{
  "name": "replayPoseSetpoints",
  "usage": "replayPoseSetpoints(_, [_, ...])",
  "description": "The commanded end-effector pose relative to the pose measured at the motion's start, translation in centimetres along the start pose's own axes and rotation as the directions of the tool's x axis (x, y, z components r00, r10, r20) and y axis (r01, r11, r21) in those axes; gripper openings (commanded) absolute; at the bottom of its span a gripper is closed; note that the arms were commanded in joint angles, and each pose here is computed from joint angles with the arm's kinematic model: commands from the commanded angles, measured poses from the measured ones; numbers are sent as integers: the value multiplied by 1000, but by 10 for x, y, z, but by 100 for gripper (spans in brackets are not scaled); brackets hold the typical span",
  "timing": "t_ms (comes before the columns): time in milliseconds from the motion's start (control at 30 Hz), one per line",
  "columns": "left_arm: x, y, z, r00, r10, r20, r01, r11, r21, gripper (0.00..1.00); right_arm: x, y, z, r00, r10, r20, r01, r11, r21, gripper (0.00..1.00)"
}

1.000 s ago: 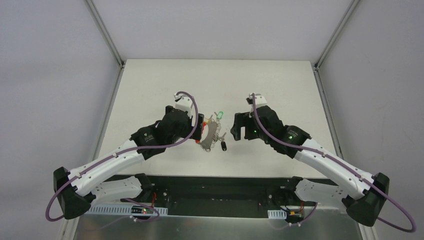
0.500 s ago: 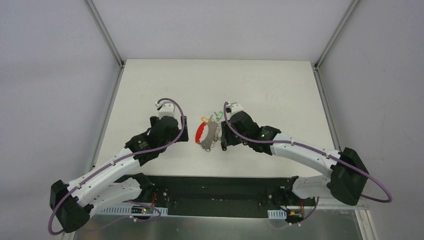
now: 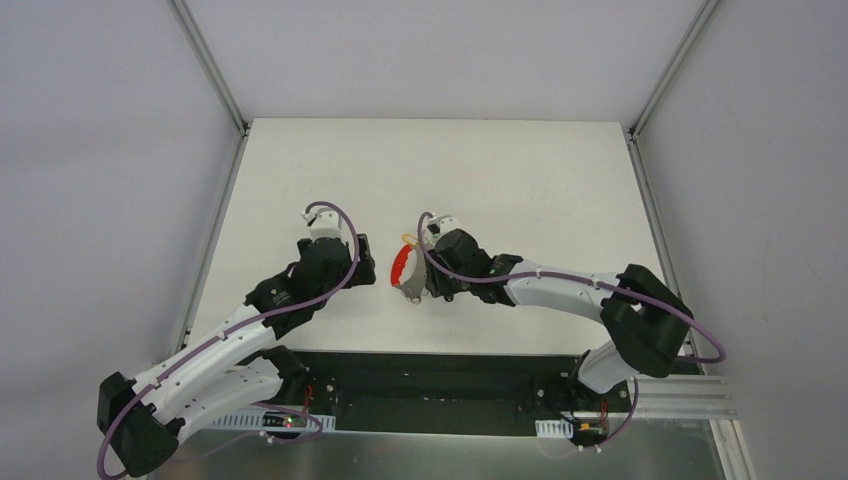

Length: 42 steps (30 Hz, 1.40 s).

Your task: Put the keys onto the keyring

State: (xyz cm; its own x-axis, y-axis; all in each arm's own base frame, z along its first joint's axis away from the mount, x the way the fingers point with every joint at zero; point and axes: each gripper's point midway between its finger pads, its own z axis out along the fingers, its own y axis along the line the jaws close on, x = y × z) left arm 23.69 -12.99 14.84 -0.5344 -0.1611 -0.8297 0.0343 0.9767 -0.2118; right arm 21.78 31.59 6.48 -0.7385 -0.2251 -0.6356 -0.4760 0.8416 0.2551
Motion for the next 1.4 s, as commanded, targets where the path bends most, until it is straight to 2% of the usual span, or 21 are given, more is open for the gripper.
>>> replayPoseSetpoints(0, [-2, -5, 1, 999, -39, 13, 39, 999, 27, 88, -12, 7, 11, 998, 36, 47, -36, 999, -6, 38])
replayPoseSetpoints(467, [-2, -7, 1, 999, -42, 14, 42, 998, 37, 88, -12, 2, 28, 996, 76, 38, -78, 996, 54, 28])
replayPoseSetpoints(800, [-4, -7, -2, 999, -44, 26, 43, 998, 46, 89, -33, -1, 27, 986, 117, 119, -128, 987, 92, 25])
replayPoseSetpoints(1367, [-4, -7, -3, 999, -47, 27, 45, 998, 54, 89, -15, 3, 40, 991, 126, 39, -128, 989, 79, 22])
